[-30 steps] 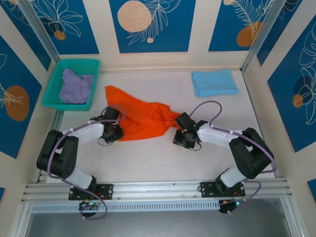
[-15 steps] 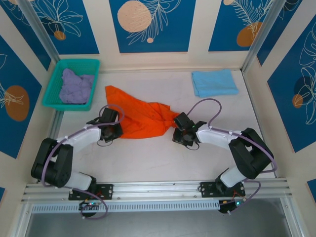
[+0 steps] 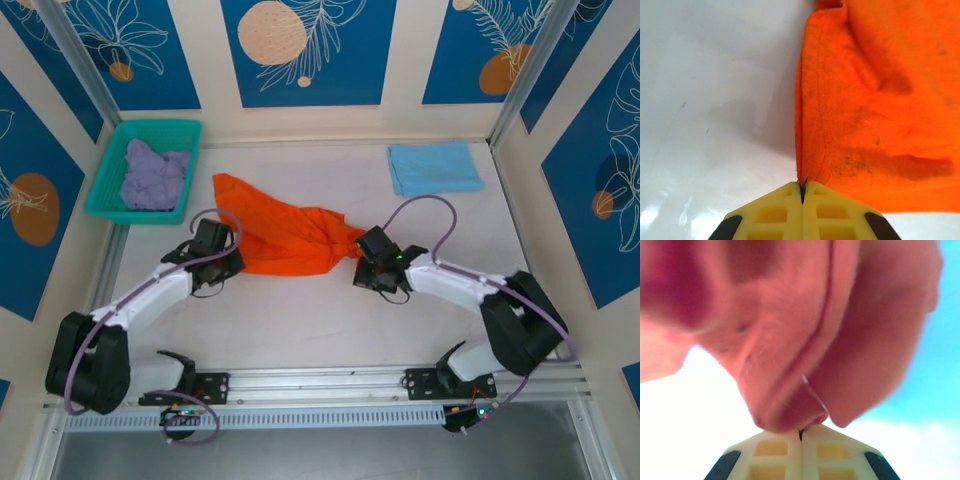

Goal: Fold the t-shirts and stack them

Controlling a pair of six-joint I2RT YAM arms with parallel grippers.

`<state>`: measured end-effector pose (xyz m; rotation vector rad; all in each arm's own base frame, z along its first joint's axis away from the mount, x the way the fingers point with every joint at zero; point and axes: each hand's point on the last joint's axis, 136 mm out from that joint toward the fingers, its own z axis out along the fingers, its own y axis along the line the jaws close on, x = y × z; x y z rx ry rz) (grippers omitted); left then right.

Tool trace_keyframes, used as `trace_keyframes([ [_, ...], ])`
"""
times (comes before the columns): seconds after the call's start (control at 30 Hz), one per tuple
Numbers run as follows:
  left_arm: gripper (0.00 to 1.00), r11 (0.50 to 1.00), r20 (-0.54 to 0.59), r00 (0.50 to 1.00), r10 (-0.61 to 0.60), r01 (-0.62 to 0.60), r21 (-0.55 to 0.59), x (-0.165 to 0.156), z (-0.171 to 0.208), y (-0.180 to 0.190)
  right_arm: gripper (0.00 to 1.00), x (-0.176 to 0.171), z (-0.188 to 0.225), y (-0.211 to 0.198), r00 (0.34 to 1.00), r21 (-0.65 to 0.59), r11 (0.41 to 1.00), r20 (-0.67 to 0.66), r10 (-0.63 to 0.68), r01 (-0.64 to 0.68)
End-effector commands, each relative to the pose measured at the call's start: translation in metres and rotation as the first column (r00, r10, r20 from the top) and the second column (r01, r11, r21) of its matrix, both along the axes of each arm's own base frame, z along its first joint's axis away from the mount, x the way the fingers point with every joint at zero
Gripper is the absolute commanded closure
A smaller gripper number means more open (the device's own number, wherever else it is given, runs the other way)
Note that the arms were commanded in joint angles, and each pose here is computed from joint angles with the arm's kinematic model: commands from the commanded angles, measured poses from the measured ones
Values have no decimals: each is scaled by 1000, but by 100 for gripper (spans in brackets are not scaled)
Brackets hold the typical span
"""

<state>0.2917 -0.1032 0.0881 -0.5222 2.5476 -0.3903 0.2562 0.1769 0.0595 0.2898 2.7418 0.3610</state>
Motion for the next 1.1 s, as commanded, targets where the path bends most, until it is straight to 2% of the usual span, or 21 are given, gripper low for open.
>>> trace_keyframes([
  [0.0,100,996,110,993,50,-43,-72,10,63,-4,100,13,78,-2,987,66,996,155,43,-54],
  [0.17,100,986,316,939,137,-100,-130,23,176,7,100,20,157,-37,960,137,990,280,-6,-33],
  [0.3,100,983,433,885,170,-119,-142,32,254,18,100,27,212,-55,922,189,981,385,-42,-34],
  [0.43,100,980,521,833,188,-122,-158,38,315,27,100,29,255,-68,883,211,977,464,-69,-35],
  [0.53,100,983,557,812,172,-107,-148,40,352,30,100,29,281,-78,853,227,974,511,-104,-17],
  [0.63,100,987,612,782,121,-32,-155,37,387,22,100,26,311,-84,817,246,969,564,-119,-29],
  [0.77,100,987,712,699,71,55,-152,17,436,18,100,14,361,-91,730,255,965,670,-136,-54],
  [1.0,100,972,868,496,8,200,-124,-41,520,15,100,-12,449,-101,561,281,955,807,-182,-94],
  [1.07,100,973,884,468,9,198,-114,-51,534,19,100,-14,465,-101,532,285,953,826,-189,-103],
])
